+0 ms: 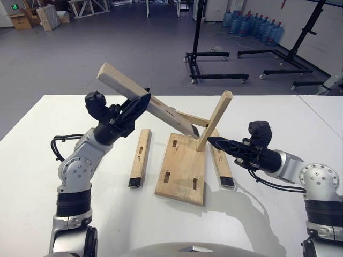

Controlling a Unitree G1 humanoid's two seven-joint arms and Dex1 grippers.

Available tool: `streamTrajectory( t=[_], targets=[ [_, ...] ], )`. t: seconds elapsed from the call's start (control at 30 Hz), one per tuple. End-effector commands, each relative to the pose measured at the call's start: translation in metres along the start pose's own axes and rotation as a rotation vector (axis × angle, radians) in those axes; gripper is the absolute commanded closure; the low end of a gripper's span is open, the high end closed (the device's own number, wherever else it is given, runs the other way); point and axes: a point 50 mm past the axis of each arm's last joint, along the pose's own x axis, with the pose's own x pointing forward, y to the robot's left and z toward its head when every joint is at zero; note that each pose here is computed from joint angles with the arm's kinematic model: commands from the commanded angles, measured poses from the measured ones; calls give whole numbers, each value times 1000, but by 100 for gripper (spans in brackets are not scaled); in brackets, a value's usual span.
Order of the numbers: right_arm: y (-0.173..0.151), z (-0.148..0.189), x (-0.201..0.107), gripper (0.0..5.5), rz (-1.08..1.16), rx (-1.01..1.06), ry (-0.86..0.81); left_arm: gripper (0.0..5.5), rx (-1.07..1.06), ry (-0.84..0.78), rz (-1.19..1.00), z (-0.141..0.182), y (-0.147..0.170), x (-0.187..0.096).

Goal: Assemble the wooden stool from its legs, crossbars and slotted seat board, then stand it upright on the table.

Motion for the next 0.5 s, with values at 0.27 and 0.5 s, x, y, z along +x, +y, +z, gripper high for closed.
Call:
streamTrajectory(
  t=[0.27, 0.5],
  targets=[
    [-4, -14, 2, 260, -105, -140, 75, 340, 183, 205, 11, 3, 22, 8],
    [-23, -28, 16, 260, -273, -405, 290, 340, 259, 372, 53, -10, 51, 6]
  ],
)
